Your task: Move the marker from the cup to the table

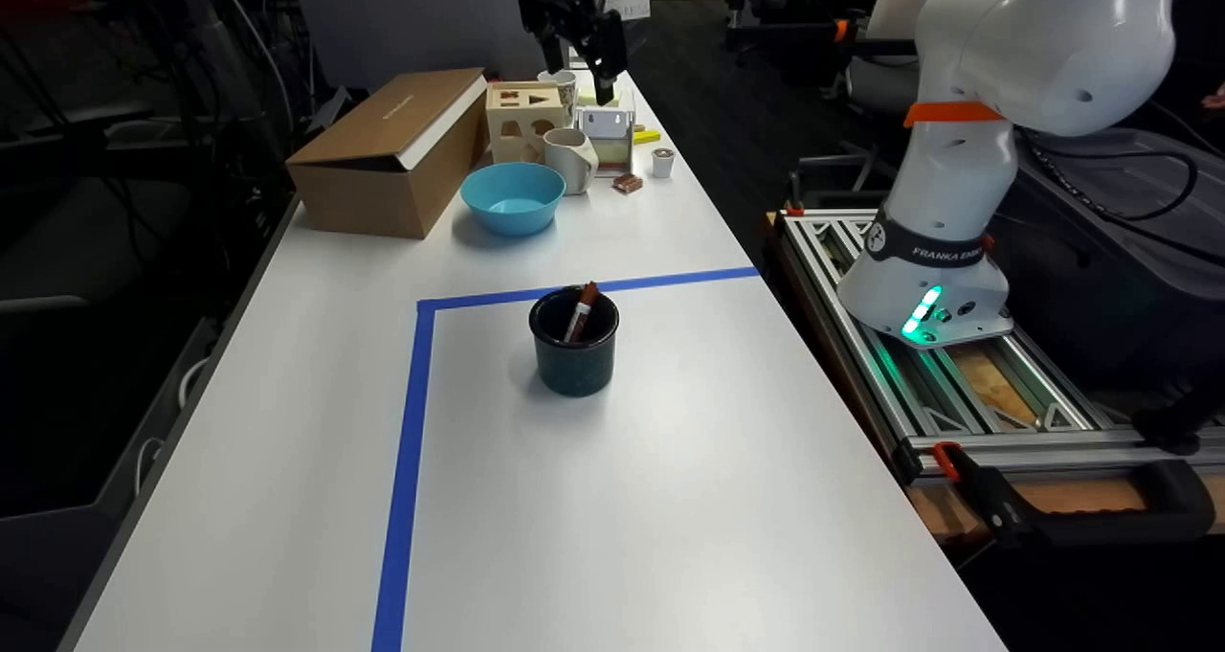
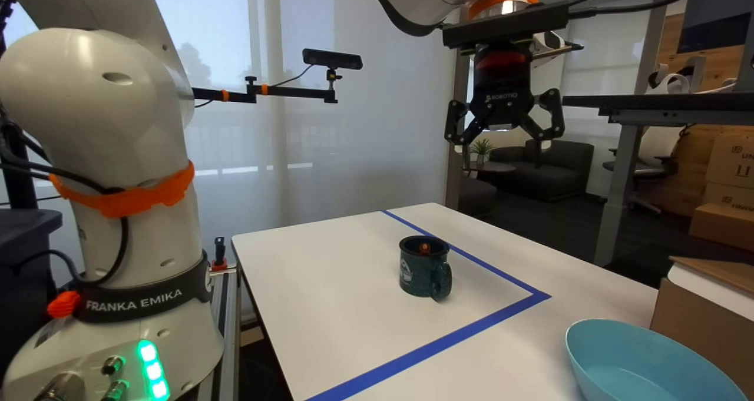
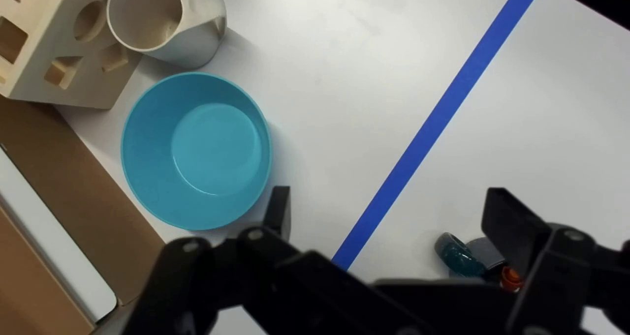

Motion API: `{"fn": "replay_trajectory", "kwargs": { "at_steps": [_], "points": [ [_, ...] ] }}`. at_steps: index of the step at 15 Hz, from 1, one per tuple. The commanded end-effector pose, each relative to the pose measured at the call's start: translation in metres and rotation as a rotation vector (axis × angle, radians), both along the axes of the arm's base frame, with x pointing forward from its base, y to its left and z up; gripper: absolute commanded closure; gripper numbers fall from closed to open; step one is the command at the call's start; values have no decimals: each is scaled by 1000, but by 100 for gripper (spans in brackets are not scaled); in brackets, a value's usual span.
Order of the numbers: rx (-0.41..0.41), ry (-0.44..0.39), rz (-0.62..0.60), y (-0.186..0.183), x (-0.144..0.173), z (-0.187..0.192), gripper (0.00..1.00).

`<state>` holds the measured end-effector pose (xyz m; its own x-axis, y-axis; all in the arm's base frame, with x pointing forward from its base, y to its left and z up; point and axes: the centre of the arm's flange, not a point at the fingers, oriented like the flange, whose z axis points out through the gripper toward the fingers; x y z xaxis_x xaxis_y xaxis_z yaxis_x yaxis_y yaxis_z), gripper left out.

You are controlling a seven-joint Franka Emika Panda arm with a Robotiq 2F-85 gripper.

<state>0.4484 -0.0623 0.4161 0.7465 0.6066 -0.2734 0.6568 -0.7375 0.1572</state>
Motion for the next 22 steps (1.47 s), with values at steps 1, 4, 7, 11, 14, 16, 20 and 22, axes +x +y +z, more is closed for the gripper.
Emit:
{"fn": "replay_trajectory", "kwargs": {
  "at_steps": [1, 4, 7, 11, 14, 16, 20, 22],
  "points": [
    [18, -11, 70, 19, 15, -8, 0],
    [41, -24, 142, 44, 32, -23, 0],
    [84, -29, 213, 74, 48, -43, 0],
    [146, 0, 283, 108, 63, -70, 0],
    [191, 53, 324, 132, 70, -93, 0],
    [207, 96, 346, 147, 73, -106, 0],
    [217, 184, 368, 177, 75, -125, 0],
    [210, 230, 371, 188, 75, -129, 0]
  ]
}}
